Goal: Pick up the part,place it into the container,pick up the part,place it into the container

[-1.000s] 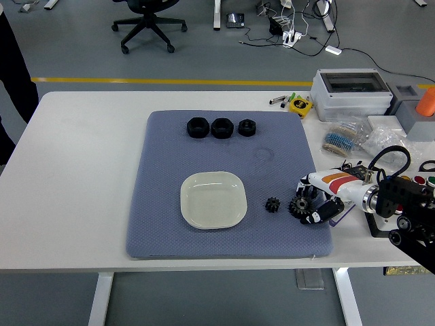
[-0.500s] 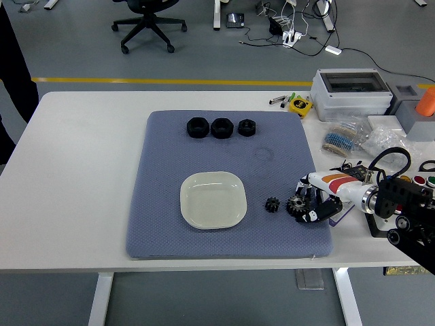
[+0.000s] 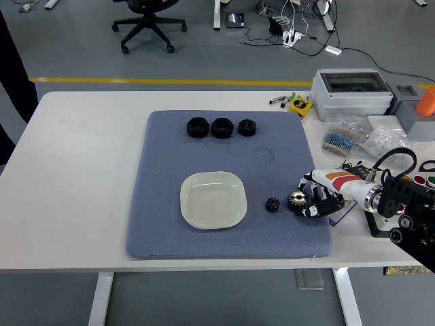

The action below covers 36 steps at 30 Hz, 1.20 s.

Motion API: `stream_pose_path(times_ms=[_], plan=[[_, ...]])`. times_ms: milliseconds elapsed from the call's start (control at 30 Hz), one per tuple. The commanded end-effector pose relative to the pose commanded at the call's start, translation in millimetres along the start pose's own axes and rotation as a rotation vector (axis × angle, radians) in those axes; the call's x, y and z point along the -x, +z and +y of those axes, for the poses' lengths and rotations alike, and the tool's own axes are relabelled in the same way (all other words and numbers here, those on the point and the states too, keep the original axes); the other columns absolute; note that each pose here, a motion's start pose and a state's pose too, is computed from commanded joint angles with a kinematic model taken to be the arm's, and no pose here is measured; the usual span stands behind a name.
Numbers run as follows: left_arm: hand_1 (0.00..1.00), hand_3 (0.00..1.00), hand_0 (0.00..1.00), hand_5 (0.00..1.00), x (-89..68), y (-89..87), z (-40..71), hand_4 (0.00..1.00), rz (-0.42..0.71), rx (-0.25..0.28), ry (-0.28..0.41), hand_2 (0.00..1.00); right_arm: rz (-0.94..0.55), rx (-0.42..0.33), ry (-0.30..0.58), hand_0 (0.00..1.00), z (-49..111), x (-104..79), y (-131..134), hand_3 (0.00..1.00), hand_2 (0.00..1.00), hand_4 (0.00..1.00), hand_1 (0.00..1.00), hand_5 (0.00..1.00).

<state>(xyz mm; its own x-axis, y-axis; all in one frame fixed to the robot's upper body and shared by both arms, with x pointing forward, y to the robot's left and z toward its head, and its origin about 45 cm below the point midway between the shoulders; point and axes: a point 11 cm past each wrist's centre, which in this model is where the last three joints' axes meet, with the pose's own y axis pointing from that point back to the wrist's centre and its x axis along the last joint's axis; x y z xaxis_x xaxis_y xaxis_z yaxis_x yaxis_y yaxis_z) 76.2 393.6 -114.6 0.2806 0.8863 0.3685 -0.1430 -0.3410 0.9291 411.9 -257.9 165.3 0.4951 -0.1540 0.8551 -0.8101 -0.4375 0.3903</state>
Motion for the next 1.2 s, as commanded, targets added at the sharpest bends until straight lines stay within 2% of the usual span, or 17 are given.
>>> stream_pose_path(times_ms=[267,467,500,700,900,1200], plan=[[0.679,0.582,0.742,0.625,-0.1,-0.5,0.0,0.639,-0.005,-0.001,0.0,0.629,-0.073,-0.003,0.036,0.002,0.1,-4.6,-0.9,0.312,0.19,0.796,0.039,0.443],[0.679,0.582,0.742,0.624,-0.4,0.0,0.0,0.638,-0.005,0.0,0.001,0.629,-0.169,-0.008,0.061,0.002,0.8,-6.8,-1.8,0.315,0.19,0.785,0.038,0.465],[0.68,0.581,0.74,0.624,-0.4,0.1,0.0,0.638,-0.004,0.0,0.001,0.629,-0.186,-0.01,0.067,0.002,1.0,-7.7,-2.1,0.314,0.19,0.767,0.041,0.497],[0.681,0.582,0.741,0.624,-0.3,0.9,0.0,0.638,-0.003,0.002,0.001,0.629,-0.211,-0.039,0.097,0.002,0.2,-16.7,-11.6,0.314,0.19,0.766,0.041,0.497],[0.681,0.582,0.741,0.623,-0.8,1.0,0.0,0.638,-0.006,0.002,0.001,0.63,-0.155,-0.116,0.132,0.002,-5.2,-32.8,-41.5,0.315,0.191,0.767,0.041,0.496],[0.681,0.582,0.741,0.623,-2.6,3.4,0.0,0.638,-0.005,0.006,0.002,0.63,-0.018,-0.271,0.159,0.002,-16.1,-51.7,-106.1,0.327,0.2,0.78,0.051,0.482]])
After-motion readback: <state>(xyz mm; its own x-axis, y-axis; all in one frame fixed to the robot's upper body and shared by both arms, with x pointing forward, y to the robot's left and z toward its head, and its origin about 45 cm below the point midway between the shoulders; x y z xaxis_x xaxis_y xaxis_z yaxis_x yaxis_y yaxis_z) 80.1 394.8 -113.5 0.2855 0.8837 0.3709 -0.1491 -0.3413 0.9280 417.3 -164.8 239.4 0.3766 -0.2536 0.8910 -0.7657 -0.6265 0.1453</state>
